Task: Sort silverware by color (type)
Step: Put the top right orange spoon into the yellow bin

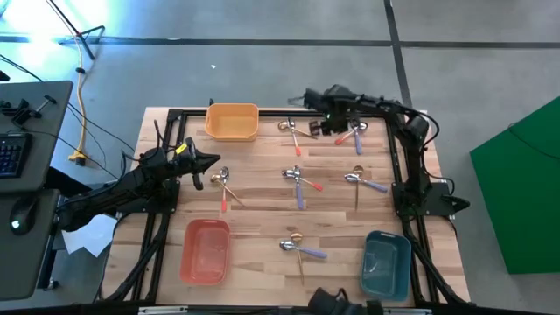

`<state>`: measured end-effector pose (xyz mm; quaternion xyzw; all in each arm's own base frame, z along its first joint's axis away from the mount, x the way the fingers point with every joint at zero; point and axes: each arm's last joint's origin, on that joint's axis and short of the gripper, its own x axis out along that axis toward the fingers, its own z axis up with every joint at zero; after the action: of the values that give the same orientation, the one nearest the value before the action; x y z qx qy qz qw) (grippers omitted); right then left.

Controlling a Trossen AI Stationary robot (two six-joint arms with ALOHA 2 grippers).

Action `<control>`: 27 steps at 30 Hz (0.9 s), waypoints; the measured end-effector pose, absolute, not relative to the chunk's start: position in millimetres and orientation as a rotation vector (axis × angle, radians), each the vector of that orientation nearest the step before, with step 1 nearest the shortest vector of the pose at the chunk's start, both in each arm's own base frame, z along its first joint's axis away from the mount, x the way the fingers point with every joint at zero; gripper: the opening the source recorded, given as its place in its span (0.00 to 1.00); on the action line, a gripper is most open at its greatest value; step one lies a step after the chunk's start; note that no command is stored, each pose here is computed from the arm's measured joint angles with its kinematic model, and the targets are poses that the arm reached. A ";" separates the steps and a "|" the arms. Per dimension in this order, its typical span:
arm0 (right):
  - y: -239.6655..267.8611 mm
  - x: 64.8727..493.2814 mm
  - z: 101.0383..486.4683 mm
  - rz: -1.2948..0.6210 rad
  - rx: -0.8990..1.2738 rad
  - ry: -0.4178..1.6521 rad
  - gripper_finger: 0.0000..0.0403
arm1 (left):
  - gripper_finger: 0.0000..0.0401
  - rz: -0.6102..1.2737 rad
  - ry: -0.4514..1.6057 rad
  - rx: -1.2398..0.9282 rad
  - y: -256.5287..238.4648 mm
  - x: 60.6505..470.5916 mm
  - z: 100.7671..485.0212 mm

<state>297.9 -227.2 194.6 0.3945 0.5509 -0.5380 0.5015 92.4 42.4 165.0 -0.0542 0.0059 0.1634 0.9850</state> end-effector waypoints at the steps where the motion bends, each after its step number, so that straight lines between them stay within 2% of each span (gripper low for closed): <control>1: -221.9 297.6 192.1 -1.324 0.939 1.327 0.30 | 0.01 0.329 0.010 -0.109 42.4 92.4 165.2; 6: -202.9 284.3 182.8 -1.475 0.882 1.172 0.30 | 0.01 0.328 -0.007 -0.086 42.4 92.5 167.2; 10: -180.4 267.3 172.1 -1.632 0.897 0.863 0.30 | 0.01 0.328 -0.002 -0.088 42.4 92.5 166.7; 17: -154.2 263.1 143.7 -1.597 0.930 0.456 0.30 | 0.01 0.343 -0.001 -0.045 42.8 92.3 167.2; 23: -155.3 250.0 128.1 -1.721 0.961 0.441 0.30 | 0.01 0.355 0.002 -0.037 43.2 92.2 167.1; 27: -158.1 250.9 123.2 -1.727 0.970 0.435 0.30 | 0.01 0.388 0.012 0.008 44.0 91.9 166.9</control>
<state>250.9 -158.1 123.2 0.4059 0.1823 -0.7230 0.5285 91.9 44.0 166.9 0.0040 0.0061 0.1926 0.9812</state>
